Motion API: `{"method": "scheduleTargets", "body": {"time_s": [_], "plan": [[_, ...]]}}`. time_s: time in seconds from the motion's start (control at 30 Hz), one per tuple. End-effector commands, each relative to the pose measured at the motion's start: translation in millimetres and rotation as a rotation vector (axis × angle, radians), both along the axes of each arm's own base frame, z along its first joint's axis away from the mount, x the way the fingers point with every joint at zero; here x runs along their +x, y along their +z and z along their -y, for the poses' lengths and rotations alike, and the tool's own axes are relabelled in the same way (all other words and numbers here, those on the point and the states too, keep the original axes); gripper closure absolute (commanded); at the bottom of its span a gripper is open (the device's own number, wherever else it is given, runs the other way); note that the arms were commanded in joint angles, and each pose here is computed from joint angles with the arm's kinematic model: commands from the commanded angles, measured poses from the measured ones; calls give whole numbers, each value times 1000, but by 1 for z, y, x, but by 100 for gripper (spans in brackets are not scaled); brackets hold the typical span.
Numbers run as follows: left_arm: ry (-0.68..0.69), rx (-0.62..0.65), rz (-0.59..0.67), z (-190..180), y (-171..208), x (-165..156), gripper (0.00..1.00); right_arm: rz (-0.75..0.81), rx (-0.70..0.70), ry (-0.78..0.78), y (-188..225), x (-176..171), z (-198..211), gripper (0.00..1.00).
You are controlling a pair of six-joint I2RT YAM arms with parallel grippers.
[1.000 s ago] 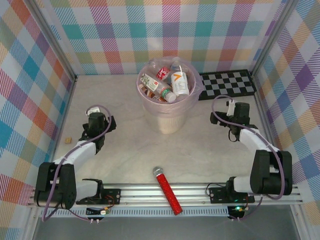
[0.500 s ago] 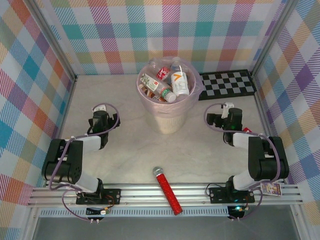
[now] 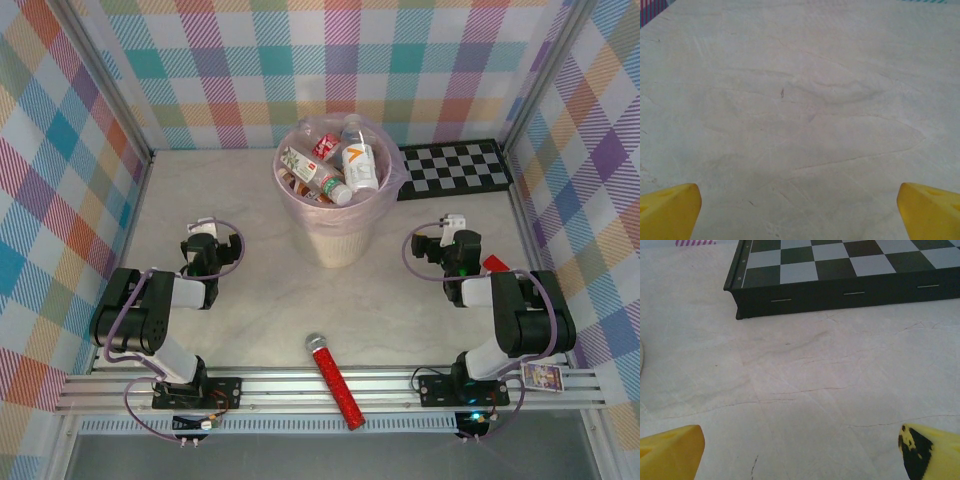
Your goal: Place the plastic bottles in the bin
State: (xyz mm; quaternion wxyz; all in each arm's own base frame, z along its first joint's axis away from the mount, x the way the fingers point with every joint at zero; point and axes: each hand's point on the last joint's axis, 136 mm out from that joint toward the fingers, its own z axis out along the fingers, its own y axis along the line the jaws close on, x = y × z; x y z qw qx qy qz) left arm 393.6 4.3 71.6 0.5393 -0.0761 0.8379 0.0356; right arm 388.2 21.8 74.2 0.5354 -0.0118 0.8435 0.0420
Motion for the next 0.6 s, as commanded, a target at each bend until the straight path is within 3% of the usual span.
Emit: {"method": "scheduleTargets", "body": {"time_s": [0.0, 0.57], "plan": [[-25, 6, 51, 5, 12, 5, 0, 63, 3, -1, 17, 9, 1, 1], [-25, 6, 54, 5, 13, 5, 0, 54, 20, 11, 17, 10, 1, 1]]}}
